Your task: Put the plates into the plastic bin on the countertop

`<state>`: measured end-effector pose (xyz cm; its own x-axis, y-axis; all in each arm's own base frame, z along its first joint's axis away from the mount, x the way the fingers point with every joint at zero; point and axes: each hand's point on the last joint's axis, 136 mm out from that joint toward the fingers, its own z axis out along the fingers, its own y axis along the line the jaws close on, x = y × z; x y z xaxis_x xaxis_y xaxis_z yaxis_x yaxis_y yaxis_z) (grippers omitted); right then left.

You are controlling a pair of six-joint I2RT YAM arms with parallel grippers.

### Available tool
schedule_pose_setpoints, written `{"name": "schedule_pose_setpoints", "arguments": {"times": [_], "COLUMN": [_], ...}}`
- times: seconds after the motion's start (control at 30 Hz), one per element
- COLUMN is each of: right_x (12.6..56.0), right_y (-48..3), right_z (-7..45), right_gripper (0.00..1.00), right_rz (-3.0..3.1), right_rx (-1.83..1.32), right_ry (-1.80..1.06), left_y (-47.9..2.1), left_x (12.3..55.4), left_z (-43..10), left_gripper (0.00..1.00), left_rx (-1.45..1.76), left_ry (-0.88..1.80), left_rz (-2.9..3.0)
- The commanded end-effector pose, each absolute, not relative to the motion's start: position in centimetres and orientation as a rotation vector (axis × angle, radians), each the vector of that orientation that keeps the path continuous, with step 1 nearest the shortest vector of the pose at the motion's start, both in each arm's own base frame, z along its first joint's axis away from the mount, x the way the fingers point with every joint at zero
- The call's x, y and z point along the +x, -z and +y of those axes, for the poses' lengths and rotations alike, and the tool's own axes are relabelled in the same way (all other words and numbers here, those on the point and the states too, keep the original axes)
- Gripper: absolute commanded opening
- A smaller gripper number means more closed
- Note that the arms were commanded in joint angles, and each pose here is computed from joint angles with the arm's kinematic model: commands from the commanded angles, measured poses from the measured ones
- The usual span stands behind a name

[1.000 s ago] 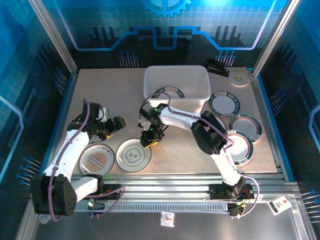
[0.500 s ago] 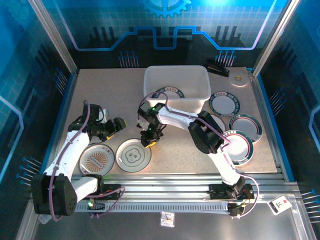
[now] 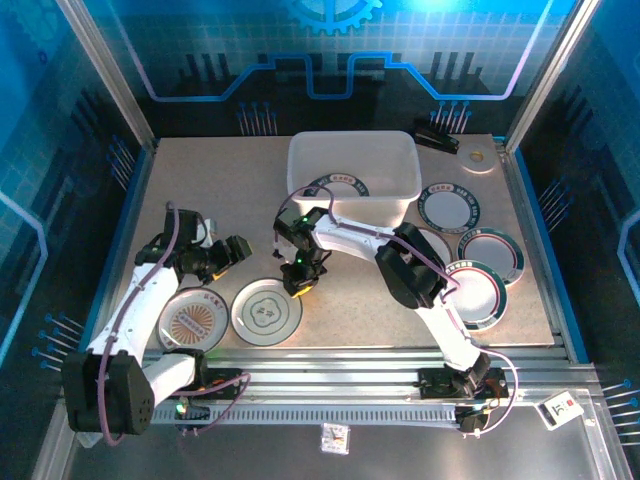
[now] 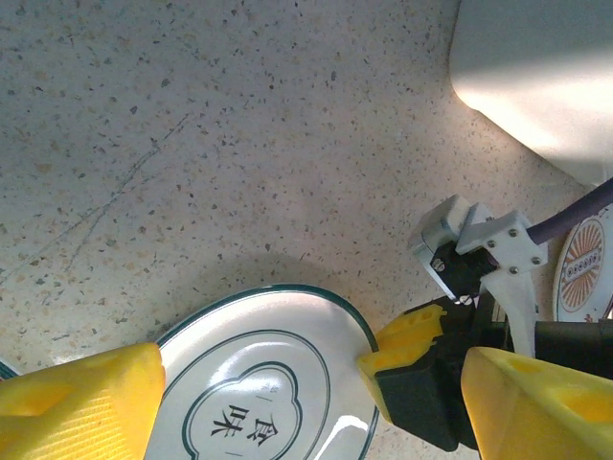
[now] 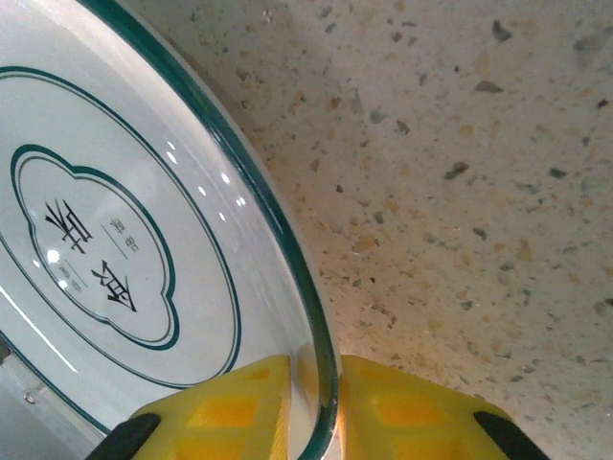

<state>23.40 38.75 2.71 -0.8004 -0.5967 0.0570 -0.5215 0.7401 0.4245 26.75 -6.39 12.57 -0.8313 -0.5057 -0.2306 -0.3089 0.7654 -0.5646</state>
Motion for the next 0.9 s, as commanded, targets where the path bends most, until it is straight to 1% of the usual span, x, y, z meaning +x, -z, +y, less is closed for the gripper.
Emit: {"name": "schedule_pose_setpoints", "arguments": {"times": [0.0, 0.03, 0.37, 0.43, 0.87], "right_x": [22.7, 22.7, 23.8, 24.0, 25.4], "right_y": [-2.9, -2.9, -3.5, -3.8, -5.8], "right_z": [39.0, 39.0, 37.9, 37.5, 36.4], "right_gripper": [0.18, 0.17, 0.13, 0.1, 0.04], "right_rz": [-2.732, -2.731, -2.788, -2.803, -2.825], "right_rx": [0.918, 0.917, 0.826, 0.801, 0.662], "right_ry": [0.572, 0.573, 0.645, 0.668, 0.959], "left_y": [-12.8, -12.7, -12.7, -12.7, -12.3], "left_x": [26.6, 26.6, 26.8, 26.9, 27.6], "left_z": [-6.7, -6.7, -6.8, -6.9, -7.0], "left_gripper": [0.82, 0.82, 0.83, 0.82, 0.82], "left_rx": [-0.619, -0.619, -0.622, -0.625, -0.655], "left_ry": [0.784, 0.787, 0.801, 0.809, 0.821], "left_rz": [2.568, 2.567, 2.567, 2.565, 2.581]}}
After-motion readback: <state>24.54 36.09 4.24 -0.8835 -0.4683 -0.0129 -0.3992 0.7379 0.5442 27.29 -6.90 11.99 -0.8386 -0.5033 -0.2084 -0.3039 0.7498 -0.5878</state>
